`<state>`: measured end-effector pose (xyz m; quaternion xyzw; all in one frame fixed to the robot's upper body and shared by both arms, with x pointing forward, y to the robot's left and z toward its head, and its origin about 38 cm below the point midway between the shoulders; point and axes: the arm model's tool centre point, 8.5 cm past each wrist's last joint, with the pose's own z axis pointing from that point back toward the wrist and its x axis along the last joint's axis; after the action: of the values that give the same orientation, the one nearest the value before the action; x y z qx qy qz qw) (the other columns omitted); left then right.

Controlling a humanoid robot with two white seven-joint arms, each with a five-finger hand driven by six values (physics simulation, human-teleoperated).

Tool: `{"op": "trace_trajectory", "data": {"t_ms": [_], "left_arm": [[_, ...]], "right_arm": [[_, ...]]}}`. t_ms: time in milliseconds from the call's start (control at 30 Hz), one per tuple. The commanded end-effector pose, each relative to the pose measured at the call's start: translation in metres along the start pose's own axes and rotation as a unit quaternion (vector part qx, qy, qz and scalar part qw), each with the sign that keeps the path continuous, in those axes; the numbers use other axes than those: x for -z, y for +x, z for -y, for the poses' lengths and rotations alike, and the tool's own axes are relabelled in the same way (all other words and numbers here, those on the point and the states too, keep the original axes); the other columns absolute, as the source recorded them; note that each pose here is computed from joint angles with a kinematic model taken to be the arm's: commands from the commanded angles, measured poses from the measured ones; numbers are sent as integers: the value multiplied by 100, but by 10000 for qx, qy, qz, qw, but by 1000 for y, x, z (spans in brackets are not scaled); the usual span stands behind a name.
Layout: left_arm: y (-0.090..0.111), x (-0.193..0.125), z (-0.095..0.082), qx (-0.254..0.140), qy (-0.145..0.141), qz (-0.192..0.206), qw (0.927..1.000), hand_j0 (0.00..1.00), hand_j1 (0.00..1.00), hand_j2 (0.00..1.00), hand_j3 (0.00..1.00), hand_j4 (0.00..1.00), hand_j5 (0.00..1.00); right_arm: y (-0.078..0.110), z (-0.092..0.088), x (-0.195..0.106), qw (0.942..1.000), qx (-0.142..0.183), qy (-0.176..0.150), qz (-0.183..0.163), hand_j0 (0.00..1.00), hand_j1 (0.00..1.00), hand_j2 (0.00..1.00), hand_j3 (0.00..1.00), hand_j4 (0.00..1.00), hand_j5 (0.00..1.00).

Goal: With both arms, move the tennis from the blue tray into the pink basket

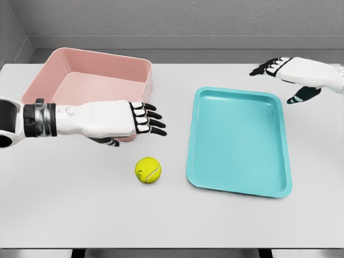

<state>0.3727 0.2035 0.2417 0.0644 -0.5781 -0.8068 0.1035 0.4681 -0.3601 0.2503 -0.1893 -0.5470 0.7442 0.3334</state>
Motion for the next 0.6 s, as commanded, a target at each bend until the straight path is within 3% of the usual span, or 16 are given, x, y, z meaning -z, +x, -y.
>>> {"op": "trace_trajectory", "data": {"t_ms": [0, 33, 67, 367, 567], "left_arm": [[12, 14, 25, -201, -535, 264, 9980, 100, 100, 100, 100, 100, 100], [13, 13, 34, -214, -937, 293, 9949, 100, 100, 100, 100, 100, 100], [13, 12, 36, -222, -1031, 290, 9940, 100, 100, 100, 100, 100, 100], [23, 46, 24, -125, -771, 639, 9949, 100, 100, 100, 100, 100, 100], [16, 38, 33, -166, -1006, 489, 9936, 100, 100, 100, 100, 100, 100]], "right_arm": [[-2, 2, -3, 10000, 26, -36, -38, 100, 100, 100, 100, 100, 100], [-2, 1, -3, 10000, 30, -28, -45, 100, 100, 100, 100, 100, 100], [-3, 1, -4, 10000, 33, -27, -52, 100, 100, 100, 100, 100, 100], [-10, -1, -10, 9997, 136, -133, -181, 100, 100, 100, 100, 100, 100], [-15, -4, -13, 9994, 176, -106, -264, 100, 100, 100, 100, 100, 100]]}}
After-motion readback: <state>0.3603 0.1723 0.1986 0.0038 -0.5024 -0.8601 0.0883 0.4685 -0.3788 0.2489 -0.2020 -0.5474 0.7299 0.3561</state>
